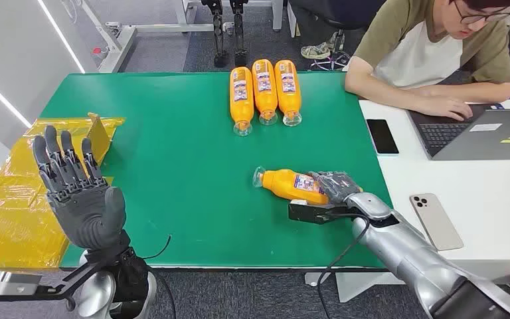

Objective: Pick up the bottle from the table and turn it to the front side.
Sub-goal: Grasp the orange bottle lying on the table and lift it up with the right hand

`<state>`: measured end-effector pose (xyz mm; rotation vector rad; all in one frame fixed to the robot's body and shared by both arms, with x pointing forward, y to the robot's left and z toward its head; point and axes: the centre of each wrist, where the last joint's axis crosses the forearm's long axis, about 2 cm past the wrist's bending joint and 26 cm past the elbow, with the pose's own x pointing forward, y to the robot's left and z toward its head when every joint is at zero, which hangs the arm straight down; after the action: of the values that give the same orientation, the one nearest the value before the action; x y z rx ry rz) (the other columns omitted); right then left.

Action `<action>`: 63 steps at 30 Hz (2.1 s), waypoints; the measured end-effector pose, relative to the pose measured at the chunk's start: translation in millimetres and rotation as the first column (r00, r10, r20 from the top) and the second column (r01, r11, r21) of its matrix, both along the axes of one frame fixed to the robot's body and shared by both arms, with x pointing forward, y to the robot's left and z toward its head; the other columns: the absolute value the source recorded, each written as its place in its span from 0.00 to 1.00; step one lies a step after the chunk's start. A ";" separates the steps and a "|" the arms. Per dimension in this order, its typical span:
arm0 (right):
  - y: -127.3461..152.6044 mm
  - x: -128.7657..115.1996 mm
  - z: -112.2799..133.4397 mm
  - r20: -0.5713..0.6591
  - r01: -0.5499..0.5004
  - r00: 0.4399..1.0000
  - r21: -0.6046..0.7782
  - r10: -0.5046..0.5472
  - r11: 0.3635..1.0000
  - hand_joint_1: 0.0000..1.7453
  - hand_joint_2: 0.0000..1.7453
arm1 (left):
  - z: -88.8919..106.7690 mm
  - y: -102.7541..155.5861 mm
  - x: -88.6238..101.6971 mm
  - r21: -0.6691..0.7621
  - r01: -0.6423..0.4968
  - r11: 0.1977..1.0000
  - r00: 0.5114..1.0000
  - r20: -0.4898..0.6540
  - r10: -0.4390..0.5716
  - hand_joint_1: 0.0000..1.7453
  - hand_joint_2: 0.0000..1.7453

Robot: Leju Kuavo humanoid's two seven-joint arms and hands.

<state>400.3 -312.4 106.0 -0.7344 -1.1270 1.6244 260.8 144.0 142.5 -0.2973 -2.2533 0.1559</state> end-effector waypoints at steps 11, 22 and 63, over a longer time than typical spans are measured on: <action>45.7 -21.9 -12.6 0.200 -0.090 0.979 0.229 0.043 0.969 1.00 1.00 | -0.5 0.7 -0.1 0.008 -0.025 1.000 1.000 -0.004 0.025 0.00 1.00; 137.1 -61.4 9.2 0.685 -0.490 0.722 0.609 -0.101 0.623 1.00 1.00 | -19.7 -30.5 1.2 0.077 0.196 0.978 0.968 -0.175 -0.180 0.00 1.00; 193.0 -120.3 21.7 0.508 -0.498 0.845 0.633 0.167 0.593 1.00 1.00 | -30.7 -56.0 -5.7 0.133 0.421 0.897 0.895 -0.218 -0.388 0.00 1.00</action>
<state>280.0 -119.5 127.8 -0.2827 -2.1849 1.1118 255.0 88.0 111.8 -0.6243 -1.9546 -0.2304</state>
